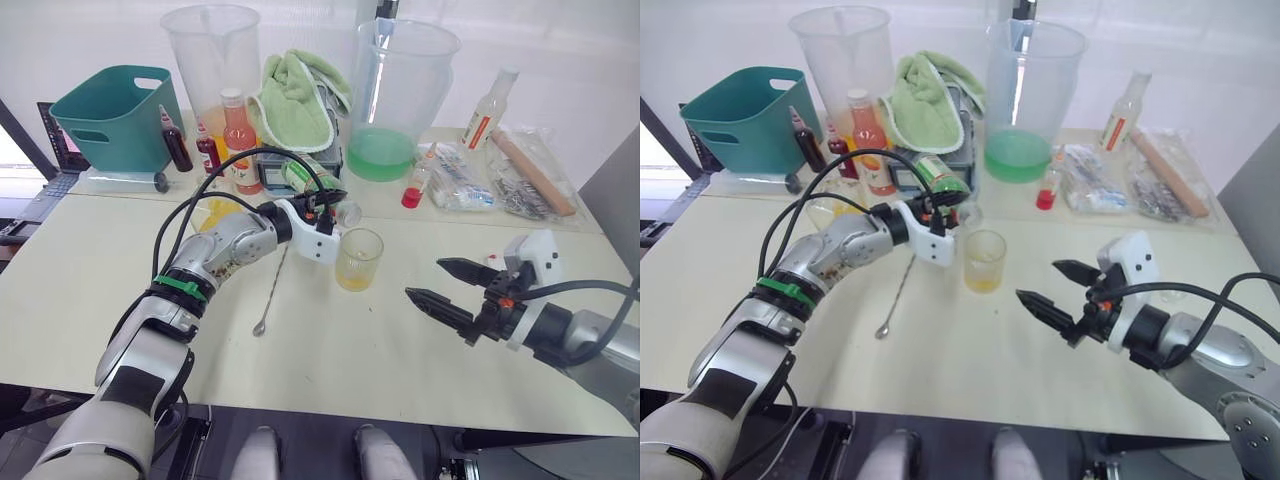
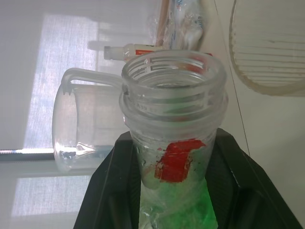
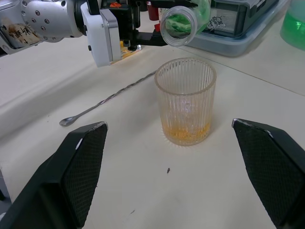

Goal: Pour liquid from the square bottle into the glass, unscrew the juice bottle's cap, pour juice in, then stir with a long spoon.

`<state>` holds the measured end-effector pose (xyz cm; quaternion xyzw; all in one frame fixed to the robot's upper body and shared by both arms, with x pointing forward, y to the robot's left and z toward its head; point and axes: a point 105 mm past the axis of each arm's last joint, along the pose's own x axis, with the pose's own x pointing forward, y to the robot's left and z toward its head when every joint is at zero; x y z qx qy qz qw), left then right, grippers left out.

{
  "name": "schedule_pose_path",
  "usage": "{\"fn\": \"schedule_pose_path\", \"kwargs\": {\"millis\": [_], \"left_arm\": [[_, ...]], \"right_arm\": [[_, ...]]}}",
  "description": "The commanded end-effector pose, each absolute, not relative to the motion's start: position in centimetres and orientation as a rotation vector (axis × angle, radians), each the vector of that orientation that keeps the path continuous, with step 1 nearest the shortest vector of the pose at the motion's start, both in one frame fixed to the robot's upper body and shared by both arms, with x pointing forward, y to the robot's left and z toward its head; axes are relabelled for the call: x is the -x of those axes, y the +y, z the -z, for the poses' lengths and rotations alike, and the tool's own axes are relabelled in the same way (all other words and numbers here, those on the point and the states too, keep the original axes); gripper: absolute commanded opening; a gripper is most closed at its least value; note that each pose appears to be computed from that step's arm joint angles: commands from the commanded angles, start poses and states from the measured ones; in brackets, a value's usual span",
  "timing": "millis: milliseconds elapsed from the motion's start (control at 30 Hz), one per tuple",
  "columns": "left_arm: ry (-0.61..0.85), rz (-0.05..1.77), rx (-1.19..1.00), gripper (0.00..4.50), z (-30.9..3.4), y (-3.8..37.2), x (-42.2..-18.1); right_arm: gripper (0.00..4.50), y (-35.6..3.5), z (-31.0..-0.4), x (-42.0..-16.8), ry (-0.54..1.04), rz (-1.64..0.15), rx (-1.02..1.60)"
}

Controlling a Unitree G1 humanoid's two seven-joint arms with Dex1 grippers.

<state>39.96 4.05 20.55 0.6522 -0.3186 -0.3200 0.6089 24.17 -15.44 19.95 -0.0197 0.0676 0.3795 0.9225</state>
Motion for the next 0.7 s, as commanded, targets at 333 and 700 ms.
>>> {"fn": "schedule_pose_path", "kwargs": {"millis": [333, 700], "left_arm": [[-0.862, 0.695, -1.536, 1.46, -22.82, 3.03, -39.25], [-0.898, 0.671, -1.578, 1.46, -23.05, 2.62, -39.22]], "right_arm": [[4.44, -15.37, -20.56, -23.87, 0.100, -0.785, 0.079], [4.44, -15.54, -20.45, -24.29, 0.099, -0.776, 0.081]]}}
